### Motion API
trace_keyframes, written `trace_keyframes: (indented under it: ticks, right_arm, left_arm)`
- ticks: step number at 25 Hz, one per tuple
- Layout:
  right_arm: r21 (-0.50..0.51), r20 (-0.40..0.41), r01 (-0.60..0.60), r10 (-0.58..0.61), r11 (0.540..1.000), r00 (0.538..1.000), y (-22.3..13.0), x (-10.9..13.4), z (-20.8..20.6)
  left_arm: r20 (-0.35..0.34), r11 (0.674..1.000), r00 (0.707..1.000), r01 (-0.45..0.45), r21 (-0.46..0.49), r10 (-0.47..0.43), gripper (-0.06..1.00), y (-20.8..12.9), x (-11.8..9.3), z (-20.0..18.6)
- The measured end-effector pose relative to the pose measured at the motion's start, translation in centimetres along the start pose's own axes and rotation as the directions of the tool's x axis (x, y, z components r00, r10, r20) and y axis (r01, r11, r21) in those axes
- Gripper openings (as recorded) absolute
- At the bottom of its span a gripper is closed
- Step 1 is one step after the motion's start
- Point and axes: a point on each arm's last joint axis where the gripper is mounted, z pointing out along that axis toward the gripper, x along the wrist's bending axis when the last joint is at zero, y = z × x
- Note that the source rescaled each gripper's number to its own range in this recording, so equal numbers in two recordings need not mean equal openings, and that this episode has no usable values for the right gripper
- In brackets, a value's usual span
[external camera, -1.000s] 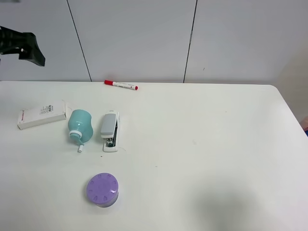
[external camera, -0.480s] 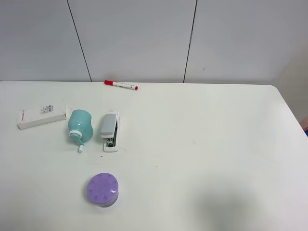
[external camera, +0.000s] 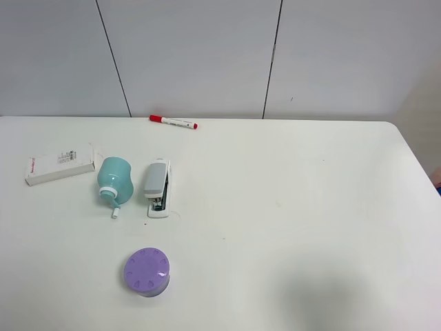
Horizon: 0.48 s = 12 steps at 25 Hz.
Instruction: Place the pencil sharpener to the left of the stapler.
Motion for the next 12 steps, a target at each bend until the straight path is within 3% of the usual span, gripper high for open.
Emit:
trace_keyframes:
  ticks: [5,12]
  right_arm:
    - [0.000,0.000,0.000,0.000,1.000,1.000,0.0,0.0,0.0]
    - [0.000,0.000,0.000,0.000,1.000,1.000,0.0,0.0,0.0]
  left_arm:
    - [0.008,0.998,1.000,0.006,-0.056,-0.005,0.99,-4.7,-0.1,0.3]
    - [0.008,0.997,1.000,0.006,-0.083,-0.006,0.99,-8.7,-0.2,1.0]
